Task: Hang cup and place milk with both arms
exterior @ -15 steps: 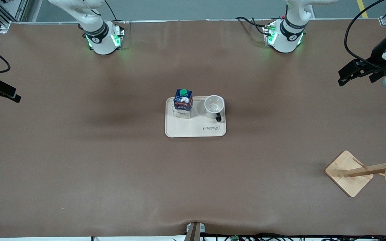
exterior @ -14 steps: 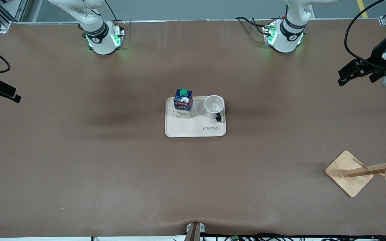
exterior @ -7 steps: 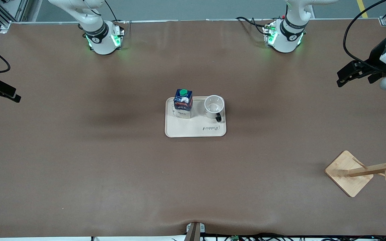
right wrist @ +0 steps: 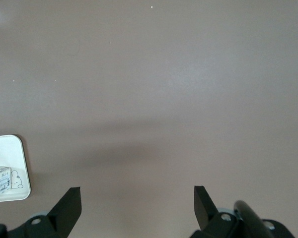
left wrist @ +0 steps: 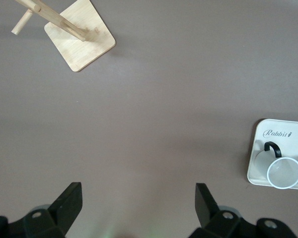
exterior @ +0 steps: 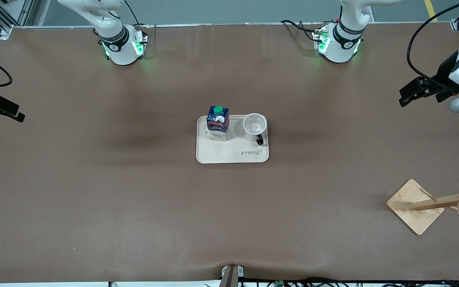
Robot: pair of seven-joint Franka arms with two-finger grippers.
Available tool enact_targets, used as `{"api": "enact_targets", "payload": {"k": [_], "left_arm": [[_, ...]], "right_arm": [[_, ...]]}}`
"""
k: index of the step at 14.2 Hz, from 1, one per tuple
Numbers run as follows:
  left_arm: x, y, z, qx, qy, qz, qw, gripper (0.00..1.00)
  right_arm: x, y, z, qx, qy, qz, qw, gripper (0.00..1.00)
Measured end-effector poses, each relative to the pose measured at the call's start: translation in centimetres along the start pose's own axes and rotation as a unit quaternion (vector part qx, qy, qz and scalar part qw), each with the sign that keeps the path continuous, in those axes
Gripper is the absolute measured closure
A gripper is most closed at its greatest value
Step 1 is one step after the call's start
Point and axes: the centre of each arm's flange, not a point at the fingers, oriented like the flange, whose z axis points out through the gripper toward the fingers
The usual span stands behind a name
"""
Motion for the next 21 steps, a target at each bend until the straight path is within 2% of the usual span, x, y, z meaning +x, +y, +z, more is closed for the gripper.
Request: {"api": "enact_targets", "payload": {"k": [5, 14, 18, 21], "left_arm": [[0.8, 2.0, 2.7, -0.007, -0.028, 0.015, 0.999, 0.00], [1.9, 13.1, 12.4, -0.022, -0.058, 0.091, 0.994, 0.00], [0.9, 17.0, 17.5, -0.031, -0.049, 0.071, 0.996, 0.00], [-0.6, 20.6, 21.2, -0.032, -0.056, 0.049, 0.997, 0.00]], "right_arm": [[0.0, 0.0, 0.0, 0.000, 0.000, 0.000, 1.000, 0.00], [0.0, 0.0, 0.0, 0.000, 0.000, 0.000, 1.000, 0.00], [0.0, 0.0, 0.0, 0.000, 0.000, 0.000, 1.000, 0.00], [0.0, 0.0, 0.0, 0.000, 0.000, 0.000, 1.000, 0.00]]}}
